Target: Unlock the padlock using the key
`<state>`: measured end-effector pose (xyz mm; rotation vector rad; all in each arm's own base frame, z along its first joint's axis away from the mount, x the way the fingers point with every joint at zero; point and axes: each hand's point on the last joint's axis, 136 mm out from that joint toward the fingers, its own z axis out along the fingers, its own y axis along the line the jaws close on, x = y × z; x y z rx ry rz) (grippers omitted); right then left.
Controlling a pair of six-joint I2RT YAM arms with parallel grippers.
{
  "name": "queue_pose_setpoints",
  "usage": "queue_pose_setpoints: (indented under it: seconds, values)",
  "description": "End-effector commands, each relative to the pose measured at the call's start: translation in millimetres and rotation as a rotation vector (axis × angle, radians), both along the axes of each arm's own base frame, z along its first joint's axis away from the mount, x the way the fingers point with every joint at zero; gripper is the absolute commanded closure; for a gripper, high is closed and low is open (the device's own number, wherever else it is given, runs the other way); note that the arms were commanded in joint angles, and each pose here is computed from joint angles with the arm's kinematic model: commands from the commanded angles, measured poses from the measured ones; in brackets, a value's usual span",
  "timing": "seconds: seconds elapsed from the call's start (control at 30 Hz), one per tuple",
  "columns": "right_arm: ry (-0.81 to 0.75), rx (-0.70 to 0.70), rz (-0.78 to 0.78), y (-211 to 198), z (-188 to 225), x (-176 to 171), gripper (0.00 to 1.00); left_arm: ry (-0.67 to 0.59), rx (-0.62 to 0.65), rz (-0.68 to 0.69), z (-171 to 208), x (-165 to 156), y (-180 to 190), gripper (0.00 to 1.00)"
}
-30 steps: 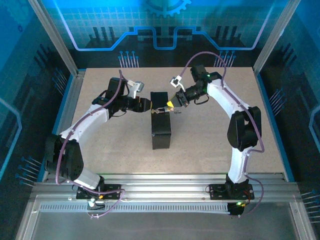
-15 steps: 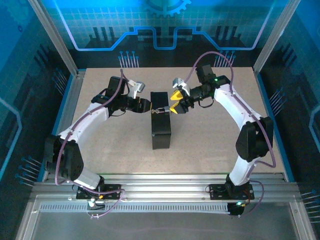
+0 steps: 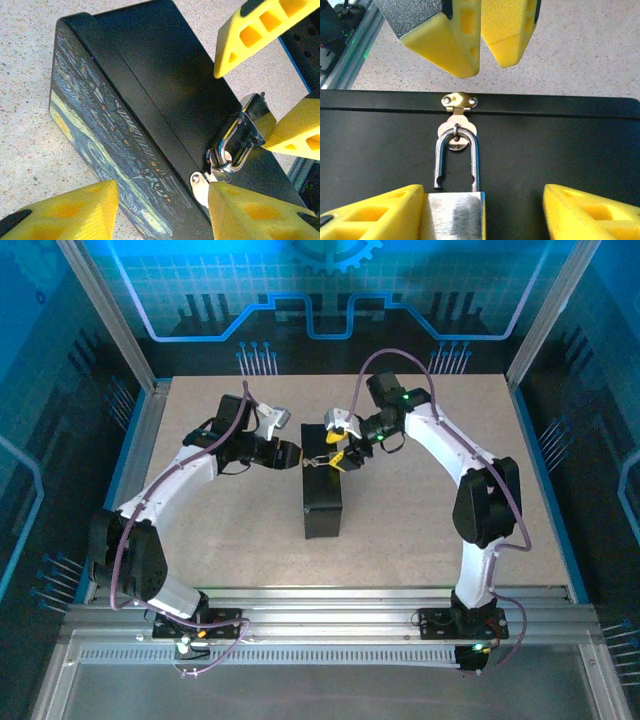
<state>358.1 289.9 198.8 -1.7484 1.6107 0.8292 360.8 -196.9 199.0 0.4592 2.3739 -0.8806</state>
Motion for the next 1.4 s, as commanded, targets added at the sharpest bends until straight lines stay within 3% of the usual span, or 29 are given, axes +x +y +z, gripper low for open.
queue_pose_setpoints:
  seconds: [0.0, 0.23, 0.53, 0.77, 1.0, 1.13, 1.37]
  values:
    - [0.015, -0.025, 0.048, -1, -2, -9, 0.42, -0.006, 0.022, -0.011, 2, 1, 0, 0.48]
    - [0.072, -0.067, 0.023, -15, -10, -12, 0.6, -0.013, 0.021, -0.007, 6, 5, 1, 0.48]
    - [0.138, 0.003, -0.001, -20, 13, -14, 0.81, -0.013, 0.011, 0.0, 10, 5, 1, 0.48]
    - [0.19, 0.057, 0.021, -13, 26, -26, 0.91, -0.014, 0.006, 0.001, 12, 4, 0, 0.48]
    - [0.314, 0.118, -0.038, -9, 46, -22, 0.94, 0.005, -0.018, 0.0, 9, 3, -3, 0.49]
    - [0.487, 0.143, -0.138, 0, 52, -21, 0.97, 0.016, -0.043, 0.005, 6, 3, -7, 0.49]
    - [0.633, 0.143, -0.33, 8, 41, -26, 0.97, 0.037, -0.052, -0.002, 0, 4, -15, 0.49]
